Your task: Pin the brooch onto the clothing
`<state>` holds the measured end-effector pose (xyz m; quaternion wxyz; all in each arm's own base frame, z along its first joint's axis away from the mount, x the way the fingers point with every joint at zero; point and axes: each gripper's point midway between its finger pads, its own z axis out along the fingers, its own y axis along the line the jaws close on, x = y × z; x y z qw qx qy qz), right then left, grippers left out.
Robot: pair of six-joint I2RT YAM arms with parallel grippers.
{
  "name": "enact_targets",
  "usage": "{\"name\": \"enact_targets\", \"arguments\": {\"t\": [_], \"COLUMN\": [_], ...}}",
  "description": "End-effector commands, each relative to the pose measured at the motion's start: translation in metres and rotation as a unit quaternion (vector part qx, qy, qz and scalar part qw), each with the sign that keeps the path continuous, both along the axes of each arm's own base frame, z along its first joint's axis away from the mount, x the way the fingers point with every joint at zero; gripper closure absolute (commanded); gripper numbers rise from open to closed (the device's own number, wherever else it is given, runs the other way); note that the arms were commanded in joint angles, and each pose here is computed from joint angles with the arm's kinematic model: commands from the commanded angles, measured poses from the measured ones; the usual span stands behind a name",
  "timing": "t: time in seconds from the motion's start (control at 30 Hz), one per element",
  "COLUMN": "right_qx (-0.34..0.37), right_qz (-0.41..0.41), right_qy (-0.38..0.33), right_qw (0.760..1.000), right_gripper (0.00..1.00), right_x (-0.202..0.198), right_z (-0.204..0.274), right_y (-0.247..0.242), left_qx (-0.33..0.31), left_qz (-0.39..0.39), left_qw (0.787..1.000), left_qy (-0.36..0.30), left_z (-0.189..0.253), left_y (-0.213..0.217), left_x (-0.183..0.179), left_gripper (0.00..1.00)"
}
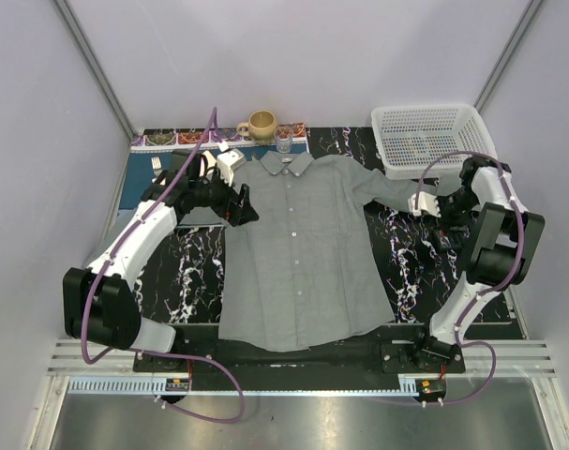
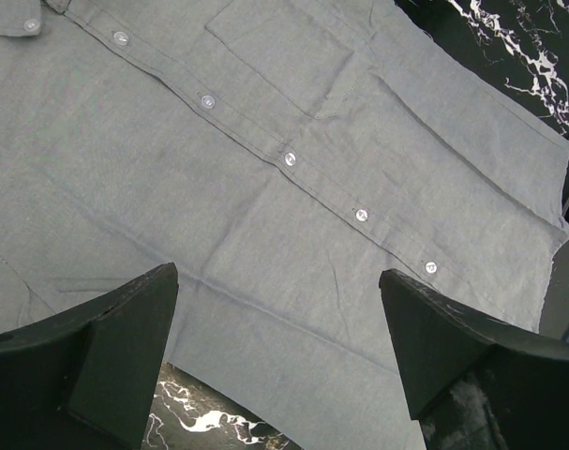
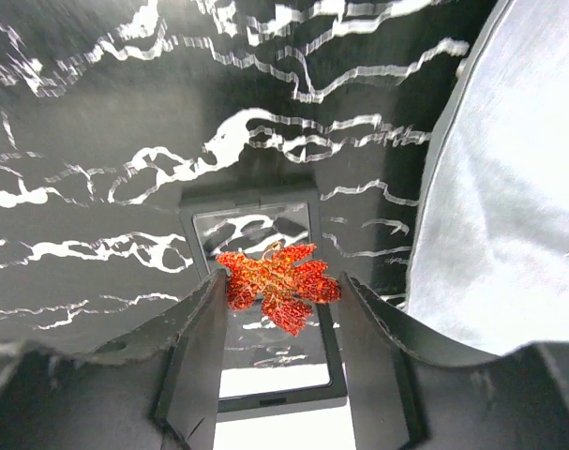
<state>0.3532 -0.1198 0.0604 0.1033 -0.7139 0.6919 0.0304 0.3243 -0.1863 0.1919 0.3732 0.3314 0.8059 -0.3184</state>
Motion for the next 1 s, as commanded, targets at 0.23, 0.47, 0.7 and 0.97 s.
{"name": "enact_targets", "arguments": {"t": [0.23, 0.47, 0.7, 0.97], "right_qx": [0.203, 0.294, 0.34, 0.356], "right_qz": [0.082, 0.101, 0.088, 0.06], "right_qy": [-0.118, -0.144, -0.164, -0.15], "right_qw": [0.969, 0.94, 0.922, 0.92], "right_gripper": [0.47, 0.48, 0.48, 0.48], "right_x": [0.02, 0.004, -0.01, -0.027], "right_z": [0.136, 0.192, 0.223, 0.23], "right_y": [0.176, 0.292, 0.374, 0.414], "left_qx": [-0.14, -0.256, -0.324, -0.312], "left_qz": [0.014, 0.052, 0.086, 0.075], "left_qw": [0.99, 0.963, 0.938, 0.941], "left_qy": [0.029, 0.066, 0.091, 0.104], "left_z": [0.048, 0.092, 0.118, 0.115], "left_y": [-0.025, -0.039, -0.055, -0.085], "left_x": [-0.021, -0.022, -0.008, -0.016], "left_gripper": [0.09, 0.15, 0.19, 0.17]}}
